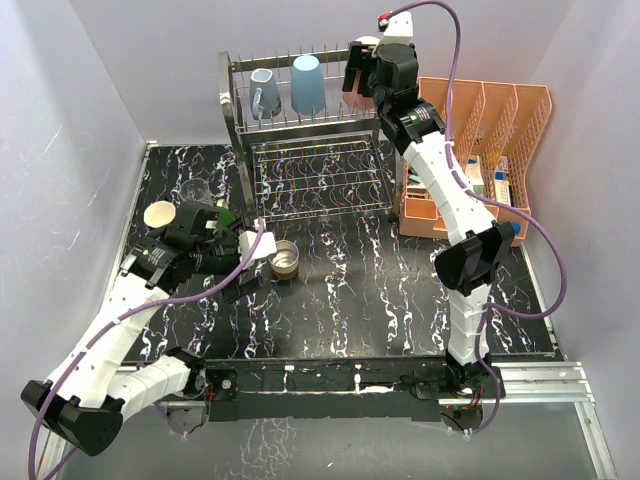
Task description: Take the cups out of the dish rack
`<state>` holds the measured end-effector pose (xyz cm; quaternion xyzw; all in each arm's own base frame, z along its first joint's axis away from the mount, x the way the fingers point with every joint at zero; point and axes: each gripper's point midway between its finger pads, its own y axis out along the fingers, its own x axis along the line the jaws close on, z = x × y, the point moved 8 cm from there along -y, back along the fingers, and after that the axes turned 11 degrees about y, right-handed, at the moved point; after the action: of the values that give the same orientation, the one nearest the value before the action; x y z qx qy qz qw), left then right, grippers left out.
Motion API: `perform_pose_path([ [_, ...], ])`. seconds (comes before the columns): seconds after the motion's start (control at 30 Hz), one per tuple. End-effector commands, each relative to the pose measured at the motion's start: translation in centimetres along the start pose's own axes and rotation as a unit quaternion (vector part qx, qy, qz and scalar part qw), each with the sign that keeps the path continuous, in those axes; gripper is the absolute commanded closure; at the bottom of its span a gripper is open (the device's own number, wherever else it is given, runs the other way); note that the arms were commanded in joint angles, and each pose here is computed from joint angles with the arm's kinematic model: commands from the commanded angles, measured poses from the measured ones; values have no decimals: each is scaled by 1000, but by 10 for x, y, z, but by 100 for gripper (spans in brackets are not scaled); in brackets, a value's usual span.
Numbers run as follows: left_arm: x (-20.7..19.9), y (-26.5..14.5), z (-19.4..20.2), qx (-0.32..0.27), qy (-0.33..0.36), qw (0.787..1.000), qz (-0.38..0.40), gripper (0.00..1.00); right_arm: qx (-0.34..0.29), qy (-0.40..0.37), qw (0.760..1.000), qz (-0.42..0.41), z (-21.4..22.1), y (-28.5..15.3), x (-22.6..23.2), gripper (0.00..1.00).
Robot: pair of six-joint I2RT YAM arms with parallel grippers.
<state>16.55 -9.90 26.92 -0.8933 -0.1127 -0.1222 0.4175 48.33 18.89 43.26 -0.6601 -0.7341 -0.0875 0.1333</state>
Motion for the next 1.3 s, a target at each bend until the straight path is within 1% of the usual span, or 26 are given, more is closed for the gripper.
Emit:
perform_pose_path([
  [0.0,3,-4,-10,-31,10,999,-6,3,-79,26,996,-39,-57,-28,11,51],
  [0.17,6,-8,-18,-58,21,998,-22,3,-114,44,991,-53,-87,-52,15,58],
  [0.33,15,-13,-30,-95,34,993,-65,3,-145,75,984,-72,-114,-88,15,60],
  [0.4,20,-16,-36,-114,40,989,-88,3,-157,88,980,-84,-125,-110,13,60],
  [0.47,25,-18,-42,-134,51,984,-108,3,-154,102,978,-93,-128,-127,12,61],
  [0.57,35,-21,-52,-170,68,972,-149,3,-129,134,976,-114,-122,-152,10,61],
  [0.63,42,-21,-58,-191,82,963,-171,3,-99,168,973,-125,-111,-169,8,62],
  [0.7,50,-21,-64,-212,99,953,-194,3,-59,205,968,-134,-93,-184,5,64],
  [0.77,58,-21,-71,-231,118,942,-214,3,-12,240,960,-142,-64,-196,0,66],
  [0.83,66,-21,-77,-246,136,933,-227,4,18,284,946,-156,-46,-216,-4,67],
  [0.97,77,-13,-86,-268,182,918,-230,5,83,352,915,-179,-4,-239,-9,67],
  [1.07,83,-3,-91,-277,209,913,-213,5,137,407,882,-194,27,-247,-10,67],
  [1.13,86,3,-93,-279,219,912,-205,6,169,443,860,-187,47,-248,-11,68],
  [1.27,86,12,-100,-287,241,906,-197,8,216,517,805,-195,78,-249,-11,70],
])
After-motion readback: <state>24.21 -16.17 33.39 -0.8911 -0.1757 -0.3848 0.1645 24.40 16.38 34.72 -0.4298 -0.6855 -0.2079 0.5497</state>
